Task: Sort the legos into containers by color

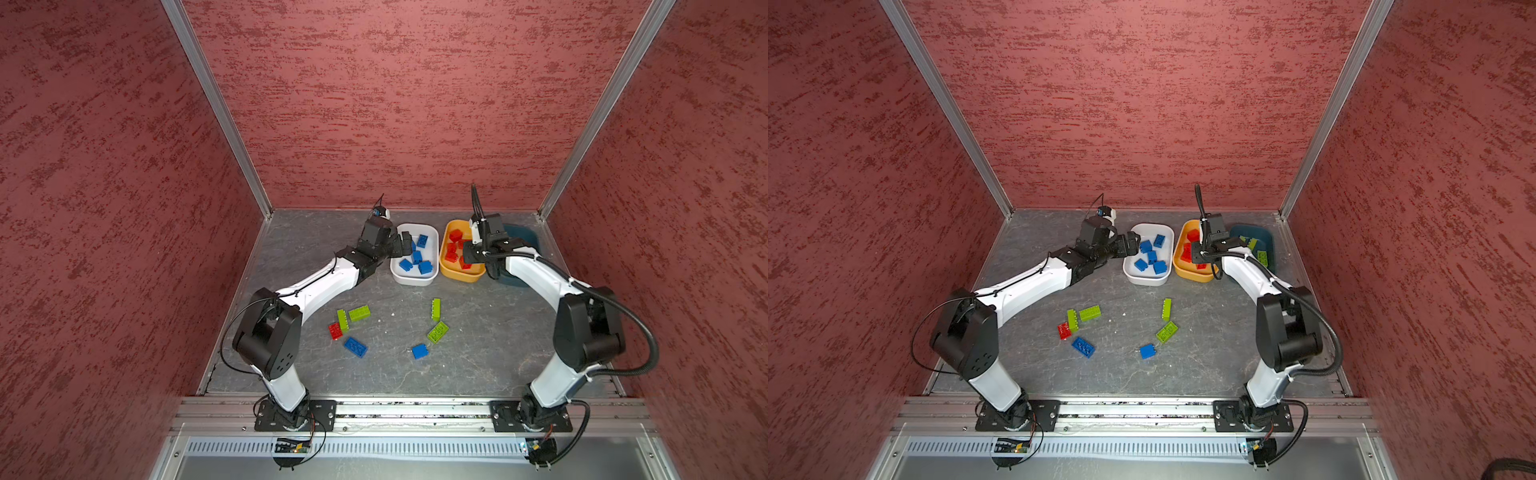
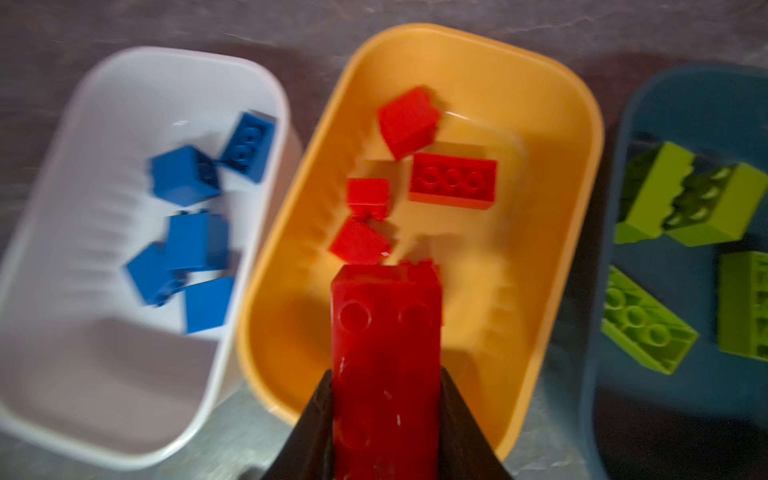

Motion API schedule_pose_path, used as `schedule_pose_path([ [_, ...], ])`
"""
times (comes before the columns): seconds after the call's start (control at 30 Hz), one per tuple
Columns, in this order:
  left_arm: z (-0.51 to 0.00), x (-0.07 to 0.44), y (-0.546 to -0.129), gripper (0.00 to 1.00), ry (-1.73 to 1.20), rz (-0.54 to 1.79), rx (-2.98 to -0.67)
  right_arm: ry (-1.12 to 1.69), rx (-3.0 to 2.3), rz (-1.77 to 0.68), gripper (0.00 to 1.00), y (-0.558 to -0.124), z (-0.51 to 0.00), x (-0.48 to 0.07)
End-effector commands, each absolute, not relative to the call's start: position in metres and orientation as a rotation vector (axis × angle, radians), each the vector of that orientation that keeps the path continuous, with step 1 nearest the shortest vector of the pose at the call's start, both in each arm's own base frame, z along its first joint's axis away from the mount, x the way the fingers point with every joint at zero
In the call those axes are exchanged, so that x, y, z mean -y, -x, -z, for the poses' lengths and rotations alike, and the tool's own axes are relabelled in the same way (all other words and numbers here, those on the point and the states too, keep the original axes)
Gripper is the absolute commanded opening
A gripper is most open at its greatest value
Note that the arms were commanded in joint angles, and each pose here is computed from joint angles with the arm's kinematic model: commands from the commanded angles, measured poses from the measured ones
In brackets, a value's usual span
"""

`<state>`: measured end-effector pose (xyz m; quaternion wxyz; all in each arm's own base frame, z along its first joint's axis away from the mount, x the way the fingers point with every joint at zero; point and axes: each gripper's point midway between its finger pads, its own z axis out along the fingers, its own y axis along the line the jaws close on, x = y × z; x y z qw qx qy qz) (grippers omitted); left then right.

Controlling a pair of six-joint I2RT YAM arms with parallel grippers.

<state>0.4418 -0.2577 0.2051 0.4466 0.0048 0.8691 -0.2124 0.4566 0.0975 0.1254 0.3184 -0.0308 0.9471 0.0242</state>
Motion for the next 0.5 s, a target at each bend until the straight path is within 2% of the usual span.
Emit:
schedule_pose_path([
  [0.0,-0.205,0.253,-0.441,0.99,-0.031,0.479,-2.146,0.115,-2.509,0.272,0.29,-0.468,-0.121,-0.063],
  [0.07,-0.204,0.254,-0.44,0.99,-0.029,0.482,-2.152,0.101,-2.494,0.359,0.29,-0.479,-0.125,-0.055],
  [0.2,-0.204,0.258,-0.44,0.99,-0.022,0.496,-2.15,0.116,-2.501,0.355,0.33,-0.491,-0.123,-0.059],
  [0.33,-0.207,0.262,-0.44,0.99,-0.038,0.495,-2.145,0.127,-2.515,0.288,0.5,-0.489,-0.128,-0.069],
  [0.47,-0.206,0.263,-0.442,0.99,-0.042,0.486,-2.148,0.097,-2.534,0.141,0.63,-0.473,-0.141,-0.084],
])
